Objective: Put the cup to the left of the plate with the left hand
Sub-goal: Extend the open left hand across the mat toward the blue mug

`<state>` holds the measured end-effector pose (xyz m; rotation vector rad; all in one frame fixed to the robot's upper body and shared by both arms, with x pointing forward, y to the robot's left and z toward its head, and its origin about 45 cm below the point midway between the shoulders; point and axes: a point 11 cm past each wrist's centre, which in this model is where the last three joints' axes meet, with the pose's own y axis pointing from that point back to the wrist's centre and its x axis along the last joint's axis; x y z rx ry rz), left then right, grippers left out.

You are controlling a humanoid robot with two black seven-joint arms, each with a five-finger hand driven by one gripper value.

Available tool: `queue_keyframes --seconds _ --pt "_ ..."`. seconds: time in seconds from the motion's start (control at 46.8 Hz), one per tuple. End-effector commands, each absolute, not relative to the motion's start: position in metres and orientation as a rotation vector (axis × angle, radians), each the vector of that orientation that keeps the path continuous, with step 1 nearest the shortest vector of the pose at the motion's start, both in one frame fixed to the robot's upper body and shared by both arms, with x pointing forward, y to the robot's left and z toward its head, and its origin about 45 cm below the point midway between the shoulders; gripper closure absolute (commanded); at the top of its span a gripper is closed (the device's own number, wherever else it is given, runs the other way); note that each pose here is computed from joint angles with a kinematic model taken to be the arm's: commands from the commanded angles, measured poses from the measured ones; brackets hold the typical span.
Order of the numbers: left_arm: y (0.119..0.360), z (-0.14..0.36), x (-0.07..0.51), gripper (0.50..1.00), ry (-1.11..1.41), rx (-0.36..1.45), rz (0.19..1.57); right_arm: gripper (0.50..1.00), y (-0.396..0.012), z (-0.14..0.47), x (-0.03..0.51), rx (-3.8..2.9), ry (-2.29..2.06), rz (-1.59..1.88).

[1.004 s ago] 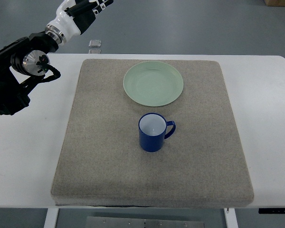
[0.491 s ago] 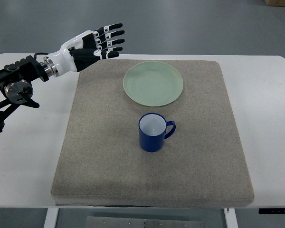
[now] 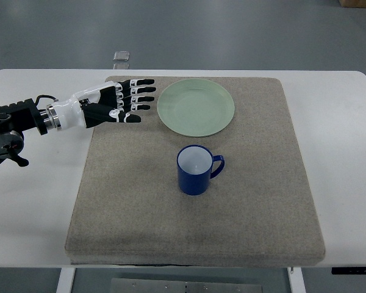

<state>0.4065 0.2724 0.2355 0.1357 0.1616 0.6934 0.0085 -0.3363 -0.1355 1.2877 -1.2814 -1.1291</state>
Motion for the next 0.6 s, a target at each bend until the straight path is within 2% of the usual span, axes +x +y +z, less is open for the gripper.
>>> queue_keyframes --seconds 0.0,0.214,0.577 --pt "0.276 0.229 0.403 0.504 0.171 0.148 0.699 0.566 -0.336 -0.136 0.009 1.288 -1.281 -1.129" --pt "0.283 0.214 0.394 0.504 0.178 0.197 0.698 0.566 -0.336 -0.136 0.009 1.288 -1.281 -1.129" --pt "0.263 0.199 0.384 0.504 0.195 0.204 0.645 0.566 -0.336 -0.136 0.009 1.288 -1.281 -1.129"
